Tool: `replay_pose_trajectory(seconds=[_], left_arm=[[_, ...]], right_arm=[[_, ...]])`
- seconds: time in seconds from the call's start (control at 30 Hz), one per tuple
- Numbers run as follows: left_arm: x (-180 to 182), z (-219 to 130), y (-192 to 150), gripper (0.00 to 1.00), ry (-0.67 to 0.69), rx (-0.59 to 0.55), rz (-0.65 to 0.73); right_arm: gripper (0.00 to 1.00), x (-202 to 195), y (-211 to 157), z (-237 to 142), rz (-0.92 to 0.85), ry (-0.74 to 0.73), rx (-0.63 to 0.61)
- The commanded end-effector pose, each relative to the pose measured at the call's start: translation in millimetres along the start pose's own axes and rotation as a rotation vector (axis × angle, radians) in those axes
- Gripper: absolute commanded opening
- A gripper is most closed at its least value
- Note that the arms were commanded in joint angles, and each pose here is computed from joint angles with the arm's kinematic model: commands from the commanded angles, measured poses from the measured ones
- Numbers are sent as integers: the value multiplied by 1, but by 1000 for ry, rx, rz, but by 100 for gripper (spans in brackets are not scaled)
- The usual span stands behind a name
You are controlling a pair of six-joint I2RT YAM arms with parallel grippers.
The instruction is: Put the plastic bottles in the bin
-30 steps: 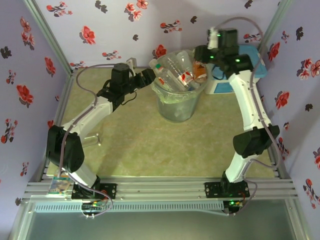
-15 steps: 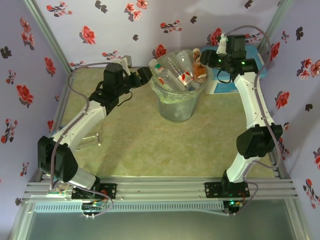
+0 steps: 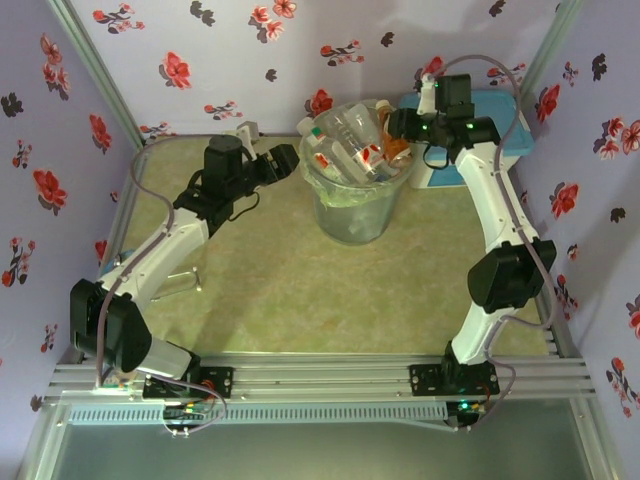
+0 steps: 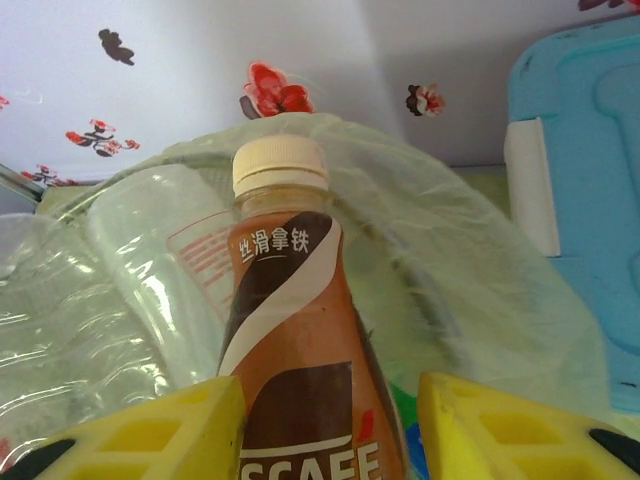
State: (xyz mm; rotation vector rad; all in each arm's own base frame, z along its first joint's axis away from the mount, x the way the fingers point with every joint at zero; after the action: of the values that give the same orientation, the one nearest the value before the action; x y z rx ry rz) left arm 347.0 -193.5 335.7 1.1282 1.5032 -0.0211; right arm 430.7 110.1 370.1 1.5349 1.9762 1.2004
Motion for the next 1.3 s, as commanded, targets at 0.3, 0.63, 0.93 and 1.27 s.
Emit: replay_pose_trajectory(seconds=[0.3,0.63,0.93,1.27], left_arm=[[3,11,-1,76,-16,-1,-19],[5,12,-4,76,-14,6,-18],[6,13,-4,76,-14,7,-20],[7,17,-5,76,-14,14,-27]], right_arm=[[49,14,-38,28,-24,14,179],[60,13,3,-14,-97,-89,84],[49,12,-21,11,-68,-19,189],[45,24,-52,29,-30,115,298]])
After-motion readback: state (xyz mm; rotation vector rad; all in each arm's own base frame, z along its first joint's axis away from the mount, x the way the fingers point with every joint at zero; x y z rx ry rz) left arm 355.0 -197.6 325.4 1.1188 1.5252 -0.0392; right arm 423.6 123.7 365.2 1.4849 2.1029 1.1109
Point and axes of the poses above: each hand's point on the last joint's axis, 136 mm out from that joint toward the fingers, its own z axis out along the fingers, its own x axis along the line the jaws close on, y = z × x, the point moved 8 cm from there along -z, back along the fingers, and after that the axes turned 9 degrees about -z, right-handed, at the moved point
